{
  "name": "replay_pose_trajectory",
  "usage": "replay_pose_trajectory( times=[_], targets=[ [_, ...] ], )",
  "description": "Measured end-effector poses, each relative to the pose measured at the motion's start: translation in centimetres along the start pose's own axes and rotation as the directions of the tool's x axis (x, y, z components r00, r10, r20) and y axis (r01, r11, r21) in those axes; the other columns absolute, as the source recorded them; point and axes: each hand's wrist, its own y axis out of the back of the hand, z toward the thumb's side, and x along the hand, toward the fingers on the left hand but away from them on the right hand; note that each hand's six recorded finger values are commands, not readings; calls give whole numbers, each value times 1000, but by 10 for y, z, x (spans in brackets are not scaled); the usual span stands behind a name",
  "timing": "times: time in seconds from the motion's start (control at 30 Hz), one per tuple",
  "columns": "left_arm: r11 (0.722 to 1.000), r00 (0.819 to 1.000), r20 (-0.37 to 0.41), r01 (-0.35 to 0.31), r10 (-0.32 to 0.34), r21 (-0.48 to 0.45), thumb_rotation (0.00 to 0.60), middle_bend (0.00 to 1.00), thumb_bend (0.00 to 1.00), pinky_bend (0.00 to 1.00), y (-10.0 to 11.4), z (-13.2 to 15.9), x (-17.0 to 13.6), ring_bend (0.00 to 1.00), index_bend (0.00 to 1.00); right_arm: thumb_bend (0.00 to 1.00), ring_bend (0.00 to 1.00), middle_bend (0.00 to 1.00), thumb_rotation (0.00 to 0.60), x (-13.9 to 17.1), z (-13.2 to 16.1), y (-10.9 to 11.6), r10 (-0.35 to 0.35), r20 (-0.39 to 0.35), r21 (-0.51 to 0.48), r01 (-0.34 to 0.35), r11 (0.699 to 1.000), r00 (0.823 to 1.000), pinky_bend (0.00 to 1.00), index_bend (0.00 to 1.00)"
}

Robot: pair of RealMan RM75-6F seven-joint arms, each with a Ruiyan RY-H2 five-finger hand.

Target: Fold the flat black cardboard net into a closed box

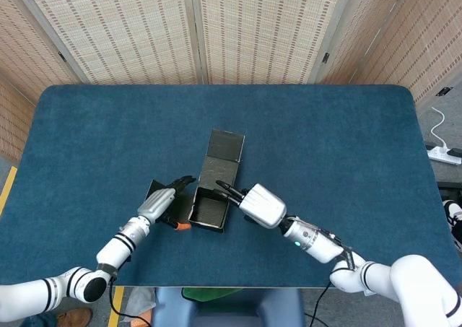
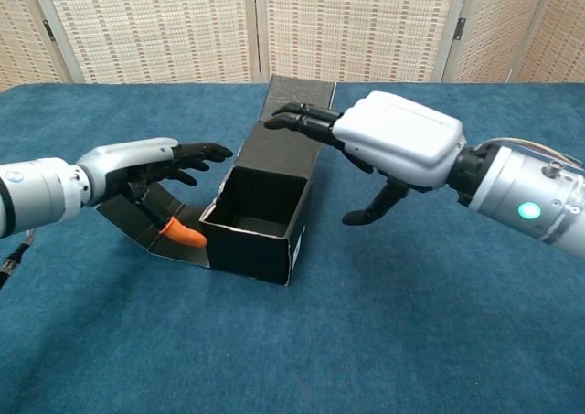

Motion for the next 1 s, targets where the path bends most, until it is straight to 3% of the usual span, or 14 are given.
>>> replay_pose_trajectory(
  times=[0.07, 0.17, 0.27, 0.4, 0.5, 0.6, 0.7, 0.8, 1.0],
  targets=[
    [1000, 1000, 12, -24, 24, 8, 600, 0, 164, 99, 6, 0, -8, 0, 0, 0, 676, 132, 600, 10, 2, 1, 17, 48, -96, -13, 995, 999, 1000, 0],
    [998, 998, 31, -58, 58, 7, 600, 0, 165, 98, 15, 1, -21, 0, 0, 0, 676, 147, 600, 27, 6, 0, 71, 143, -291, -27, 956, 987, 1000, 0],
    [997, 996, 45, -74, 74, -9, 600, 0, 165, 98, 20, 1, -32, 0, 0, 0, 676, 143, 600, 42, 10, -4, 165, 239, -510, -21, 860, 957, 1000, 0],
    [996, 995, 56, -77, 80, -41, 600, 0, 166, 97, 23, 2, -39, 0, 0, 0, 676, 81, 600, 58, 7, -20, 324, 338, -722, 22, 692, 883, 1000, 0],
    [995, 995, 62, -76, 80, -68, 600, 0, 167, 98, 23, 3, -42, 0, 0, 0, 674, 37, 600, 62, 6, -32, 413, 372, -804, 66, 592, 831, 1000, 0],
    [993, 994, 73, -74, 80, -90, 600, 0, 166, 98, 24, 4, -45, 0, 0, 0, 663, 11, 600, 56, 11, -42, 459, 390, -845, 112, 523, 798, 1000, 0],
    [991, 993, 81, -72, 81, -111, 600, 0, 167, 98, 25, 5, -48, 0, 0, 0, 657, 3, 600, 43, 21, -50, 491, 385, -877, 144, 458, 782, 1000, 0],
    [989, 993, 86, -71, 82, -130, 600, 0, 166, 98, 26, 5, -49, 0, 0, 0, 654, 1, 600, 25, 32, -56, 508, 367, -896, 149, 418, 779, 1000, 0],
    [985, 993, 91, -65, 80, -160, 600, 0, 165, 98, 28, 4, -50, 0, 0, 0, 650, 0, 600, -8, 46, -60, 490, 366, -887, 137, 441, 791, 1000, 0]
  ],
)
